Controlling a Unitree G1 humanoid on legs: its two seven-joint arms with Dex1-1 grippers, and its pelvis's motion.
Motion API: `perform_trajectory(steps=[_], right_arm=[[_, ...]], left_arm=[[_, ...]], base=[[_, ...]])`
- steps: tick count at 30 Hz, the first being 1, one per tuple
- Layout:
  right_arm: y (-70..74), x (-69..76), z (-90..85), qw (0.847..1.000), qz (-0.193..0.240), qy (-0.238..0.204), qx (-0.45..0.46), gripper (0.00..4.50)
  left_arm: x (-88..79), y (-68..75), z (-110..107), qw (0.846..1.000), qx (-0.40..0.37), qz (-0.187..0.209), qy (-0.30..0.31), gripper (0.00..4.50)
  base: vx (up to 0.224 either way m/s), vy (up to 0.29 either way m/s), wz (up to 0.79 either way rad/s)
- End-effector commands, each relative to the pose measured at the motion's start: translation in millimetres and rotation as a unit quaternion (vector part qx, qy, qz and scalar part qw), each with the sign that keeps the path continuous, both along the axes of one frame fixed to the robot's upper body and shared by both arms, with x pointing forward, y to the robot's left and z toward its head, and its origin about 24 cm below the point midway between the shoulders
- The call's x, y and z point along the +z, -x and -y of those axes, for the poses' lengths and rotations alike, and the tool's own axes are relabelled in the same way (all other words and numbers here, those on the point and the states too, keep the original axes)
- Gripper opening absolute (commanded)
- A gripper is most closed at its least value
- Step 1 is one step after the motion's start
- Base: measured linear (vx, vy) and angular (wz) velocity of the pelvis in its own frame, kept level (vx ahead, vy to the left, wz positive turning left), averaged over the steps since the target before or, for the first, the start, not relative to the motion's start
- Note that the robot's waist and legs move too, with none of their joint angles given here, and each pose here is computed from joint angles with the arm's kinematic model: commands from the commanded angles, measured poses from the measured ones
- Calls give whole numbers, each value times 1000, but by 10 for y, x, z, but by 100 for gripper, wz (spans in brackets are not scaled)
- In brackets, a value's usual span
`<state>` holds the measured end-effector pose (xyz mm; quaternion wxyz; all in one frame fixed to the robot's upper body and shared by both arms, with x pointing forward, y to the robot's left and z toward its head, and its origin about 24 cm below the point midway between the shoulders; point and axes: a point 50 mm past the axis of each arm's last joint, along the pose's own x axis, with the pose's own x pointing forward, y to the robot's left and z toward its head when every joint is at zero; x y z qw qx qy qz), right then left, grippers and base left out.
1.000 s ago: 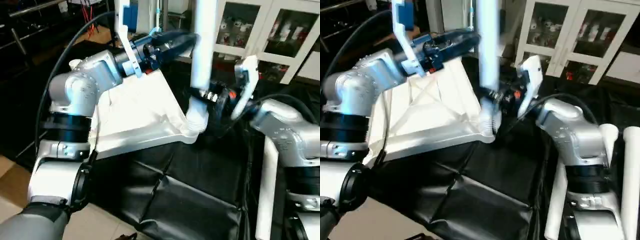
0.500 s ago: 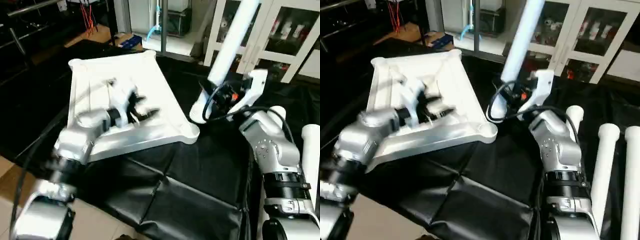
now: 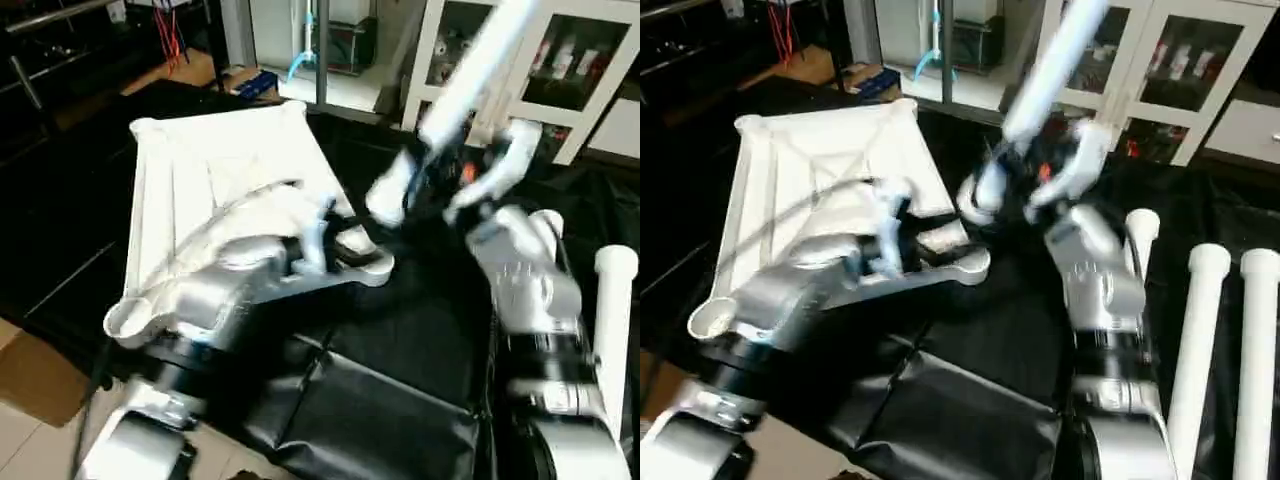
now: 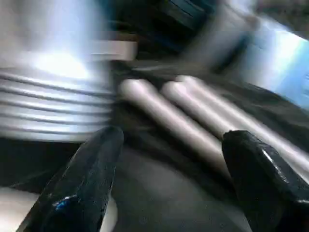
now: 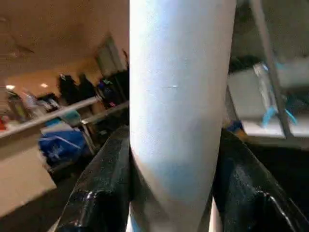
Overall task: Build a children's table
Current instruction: Insert table leg to table base
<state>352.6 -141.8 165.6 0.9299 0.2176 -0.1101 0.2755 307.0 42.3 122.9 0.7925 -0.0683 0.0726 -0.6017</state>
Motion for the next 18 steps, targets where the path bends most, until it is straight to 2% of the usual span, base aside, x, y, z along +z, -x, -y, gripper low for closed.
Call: perform_trajectory(steps=[1,4,6,12,14,16,18], right_arm=[[7,29,-14,1000,7,0,4,181],[3,31,-18,1000,9,-1,2,181],[13,52,-35,1000,11,-8,7,181],[78,88,-114,999,11,-13,45,181],[88,89,-125,999,11,-14,51,180],[107,82,-142,998,10,-10,61,180],[108,80,-142,998,10,-10,61,180]], left_arm=[[70,29,10,1000,-25,3,0,370],[56,70,42,999,-46,8,-6,370],[13,24,65,999,-19,18,-22,370],[-5,-265,-11,992,108,37,-44,370],[-4,-306,-37,990,125,39,-46,370],[25,-410,-119,984,167,46,-48,370],[35,-427,-131,982,174,47,-46,370]], base=[[0,0,0],[0,0,0],[0,0,0],[0,0,0],[0,0,0],[0,0,0],[0,0,0]])
